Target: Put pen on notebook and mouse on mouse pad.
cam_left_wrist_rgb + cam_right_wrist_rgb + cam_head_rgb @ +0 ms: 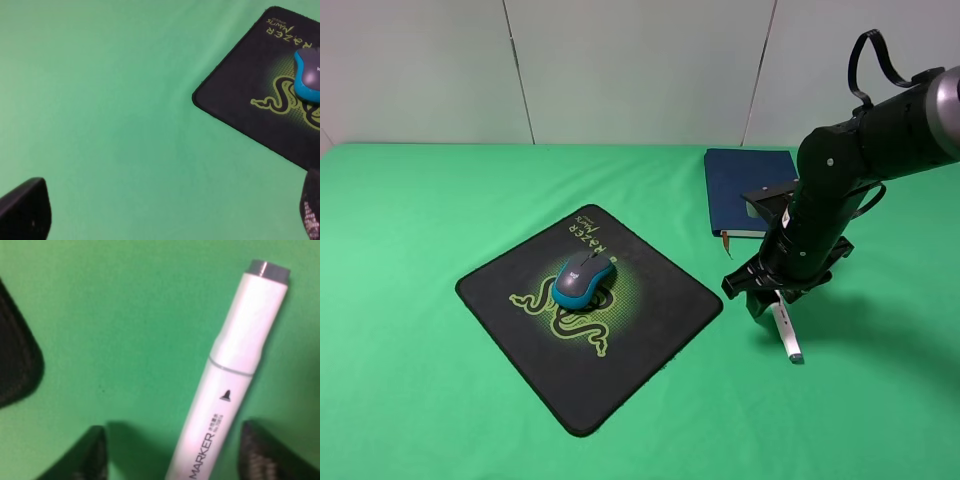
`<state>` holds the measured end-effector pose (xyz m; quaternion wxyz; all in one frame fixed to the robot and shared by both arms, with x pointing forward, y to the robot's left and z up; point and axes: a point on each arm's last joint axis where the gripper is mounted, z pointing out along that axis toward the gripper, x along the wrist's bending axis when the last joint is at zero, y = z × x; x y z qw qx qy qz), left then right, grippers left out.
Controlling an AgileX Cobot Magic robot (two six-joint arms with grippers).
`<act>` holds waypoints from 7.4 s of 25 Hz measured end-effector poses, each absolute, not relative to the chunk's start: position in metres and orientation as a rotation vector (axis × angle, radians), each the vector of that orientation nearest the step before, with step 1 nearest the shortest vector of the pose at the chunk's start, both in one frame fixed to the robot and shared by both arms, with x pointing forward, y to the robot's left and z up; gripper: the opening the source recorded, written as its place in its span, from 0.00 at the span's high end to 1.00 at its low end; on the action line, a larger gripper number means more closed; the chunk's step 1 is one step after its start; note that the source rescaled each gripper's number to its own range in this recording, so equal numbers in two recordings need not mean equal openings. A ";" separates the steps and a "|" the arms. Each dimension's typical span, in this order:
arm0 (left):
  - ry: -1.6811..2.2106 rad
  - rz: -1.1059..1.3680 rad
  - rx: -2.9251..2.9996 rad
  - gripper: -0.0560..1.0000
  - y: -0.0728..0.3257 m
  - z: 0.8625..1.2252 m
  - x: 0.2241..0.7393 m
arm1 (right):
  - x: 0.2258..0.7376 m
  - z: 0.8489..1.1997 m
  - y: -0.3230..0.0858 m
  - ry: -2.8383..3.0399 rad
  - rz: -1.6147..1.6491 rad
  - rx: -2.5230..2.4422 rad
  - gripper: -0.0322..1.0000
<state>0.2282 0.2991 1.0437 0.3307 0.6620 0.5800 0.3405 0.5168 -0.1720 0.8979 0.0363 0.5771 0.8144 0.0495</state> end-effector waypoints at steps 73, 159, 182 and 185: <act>1.515 0.891 1.731 0.00 0.299 1.044 0.228 | 0.726 0.928 -0.194 2.261 0.190 1.944 0.91; 1.515 0.891 1.731 0.00 0.299 1.044 0.228 | 0.264 1.052 -0.288 2.005 1.044 1.409 0.00; 1.515 0.891 1.731 0.00 0.299 1.044 0.228 | 0.235 1.055 -0.297 1.542 1.067 1.539 0.00; 1.515 0.891 1.731 0.00 0.299 1.044 0.228 | 0.235 1.055 -0.297 1.509 1.046 1.561 0.00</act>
